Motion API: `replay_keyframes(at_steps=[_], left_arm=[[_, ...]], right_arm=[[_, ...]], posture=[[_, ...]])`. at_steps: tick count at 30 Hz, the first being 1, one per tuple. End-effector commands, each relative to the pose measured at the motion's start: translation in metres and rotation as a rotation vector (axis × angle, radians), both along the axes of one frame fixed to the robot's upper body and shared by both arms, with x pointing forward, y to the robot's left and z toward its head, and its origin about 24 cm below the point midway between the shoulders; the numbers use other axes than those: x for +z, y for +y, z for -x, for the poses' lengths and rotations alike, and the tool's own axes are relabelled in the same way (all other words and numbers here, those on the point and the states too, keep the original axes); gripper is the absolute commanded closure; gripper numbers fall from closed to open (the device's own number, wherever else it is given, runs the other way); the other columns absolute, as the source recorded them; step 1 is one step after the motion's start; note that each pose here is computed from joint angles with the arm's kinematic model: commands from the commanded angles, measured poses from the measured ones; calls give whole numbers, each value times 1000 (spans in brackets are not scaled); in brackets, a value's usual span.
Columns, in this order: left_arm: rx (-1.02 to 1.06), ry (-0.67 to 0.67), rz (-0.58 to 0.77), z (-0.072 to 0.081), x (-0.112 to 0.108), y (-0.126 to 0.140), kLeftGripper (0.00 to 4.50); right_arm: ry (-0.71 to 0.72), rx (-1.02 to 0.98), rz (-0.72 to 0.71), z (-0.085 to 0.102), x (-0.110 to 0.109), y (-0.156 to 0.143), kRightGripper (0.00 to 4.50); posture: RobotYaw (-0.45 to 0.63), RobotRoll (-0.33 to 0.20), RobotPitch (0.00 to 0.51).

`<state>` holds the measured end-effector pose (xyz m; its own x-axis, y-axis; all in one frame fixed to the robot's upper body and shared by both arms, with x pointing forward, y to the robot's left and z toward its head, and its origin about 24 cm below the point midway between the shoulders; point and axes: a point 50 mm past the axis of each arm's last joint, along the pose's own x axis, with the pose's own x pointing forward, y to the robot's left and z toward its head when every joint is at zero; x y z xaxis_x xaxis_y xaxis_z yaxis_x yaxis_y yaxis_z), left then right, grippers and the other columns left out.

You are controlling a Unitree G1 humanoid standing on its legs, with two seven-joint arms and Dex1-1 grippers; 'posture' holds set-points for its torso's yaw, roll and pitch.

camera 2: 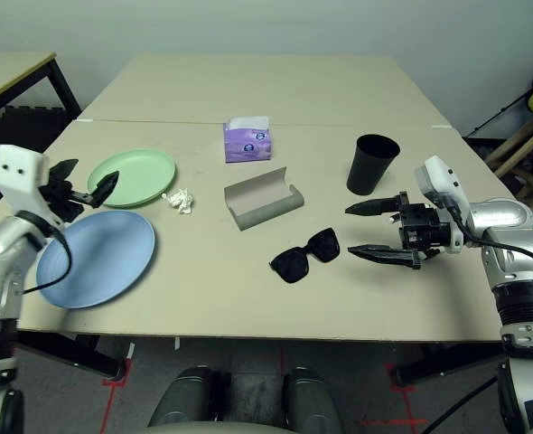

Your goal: Organize and tidy the items on the table.

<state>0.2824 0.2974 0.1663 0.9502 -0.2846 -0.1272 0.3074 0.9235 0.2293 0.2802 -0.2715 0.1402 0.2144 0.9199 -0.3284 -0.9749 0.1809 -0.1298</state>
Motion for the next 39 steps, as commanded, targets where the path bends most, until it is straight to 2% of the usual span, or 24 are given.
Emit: replay_keyframes(at_steps=[1,7,13,16,22,31,34,39], left_arm=[[-52,111,13,6,2,2,64],[0,316,33,24,-8,26,64],[83,437,32,37,-16,45,64],[137,505,-4,46,-26,58,64],[181,541,22,53,-35,64,64],[166,577,25,54,-45,62,64],[147,607,36,56,-49,60,636],[137,647,50,59,-56,61,2550]], right_arm=[[-2,5,16,-1,2,0,0],[-1,-4,18,0,2,-2,0],[-3,-11,20,0,2,-3,0],[-3,-12,21,0,2,-3,0],[0,-13,27,0,2,-4,0],[-8,-21,37,0,3,-6,0],[-16,-31,41,0,2,-7,0],[-19,-35,46,2,1,-7,0]], posture=[[65,0,15],[62,0,15],[63,0,16],[62,0,18],[65,0,23],[54,0,25],[50,0,26],[46,0,28]])
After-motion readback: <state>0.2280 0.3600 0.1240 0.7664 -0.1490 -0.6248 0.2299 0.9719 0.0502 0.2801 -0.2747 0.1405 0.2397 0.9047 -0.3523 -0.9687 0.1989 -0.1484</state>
